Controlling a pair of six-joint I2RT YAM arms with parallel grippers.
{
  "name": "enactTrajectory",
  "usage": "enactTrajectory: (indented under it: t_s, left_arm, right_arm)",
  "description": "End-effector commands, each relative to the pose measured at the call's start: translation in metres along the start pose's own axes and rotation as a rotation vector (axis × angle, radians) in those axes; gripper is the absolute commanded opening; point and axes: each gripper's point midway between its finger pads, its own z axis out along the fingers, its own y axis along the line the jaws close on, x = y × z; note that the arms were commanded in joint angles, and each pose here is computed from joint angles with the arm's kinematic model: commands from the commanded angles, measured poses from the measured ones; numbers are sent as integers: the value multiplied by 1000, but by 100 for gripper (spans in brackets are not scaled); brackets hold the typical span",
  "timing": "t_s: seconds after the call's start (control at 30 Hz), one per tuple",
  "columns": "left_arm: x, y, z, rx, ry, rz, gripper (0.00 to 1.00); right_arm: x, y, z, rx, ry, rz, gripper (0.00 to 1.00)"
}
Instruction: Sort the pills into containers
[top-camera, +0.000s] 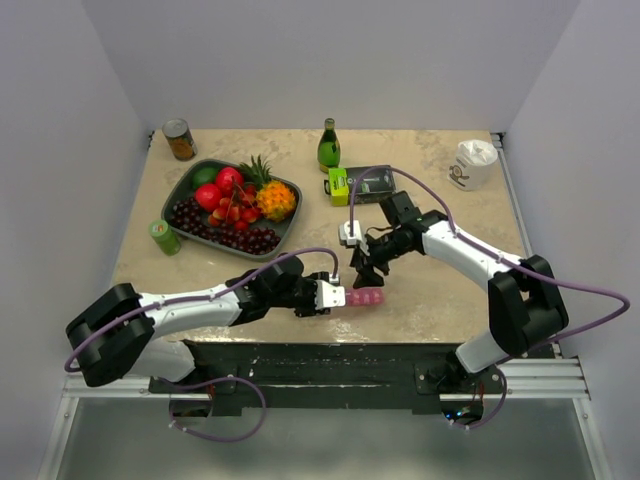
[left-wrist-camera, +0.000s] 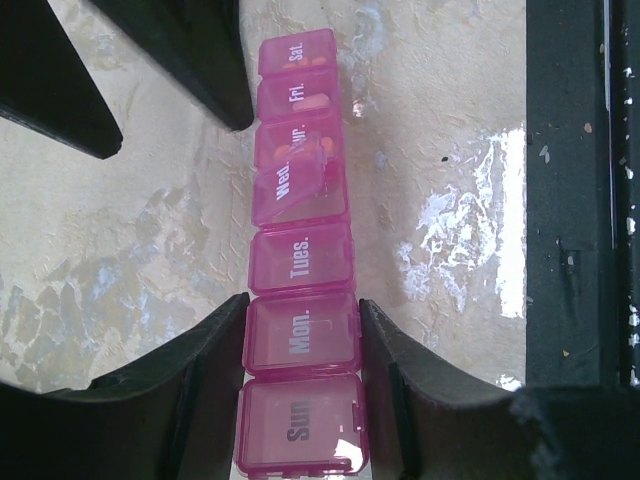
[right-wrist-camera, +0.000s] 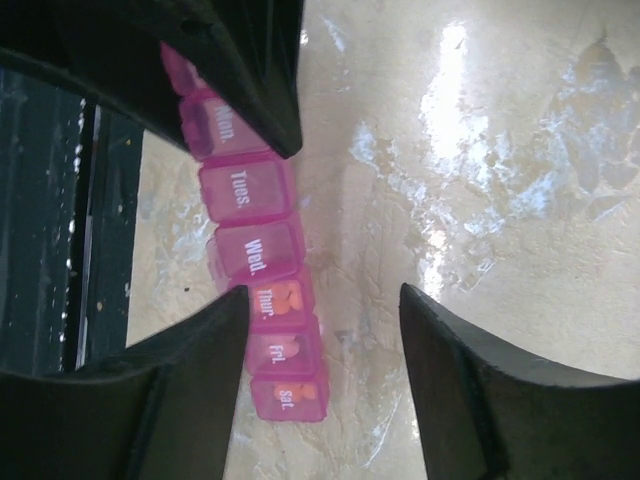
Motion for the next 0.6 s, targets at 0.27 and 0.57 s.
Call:
enactTrajectory:
  t_s: [0.27,0.57]
  left_arm:
    - [-4,0,5,12,-12,-21,0]
    - [-10,0,5,12,-37,-26,0]
  right_arm:
    - [5,29,3,-82,0,-136,86]
    - [2,10,22,16,15,-79,84]
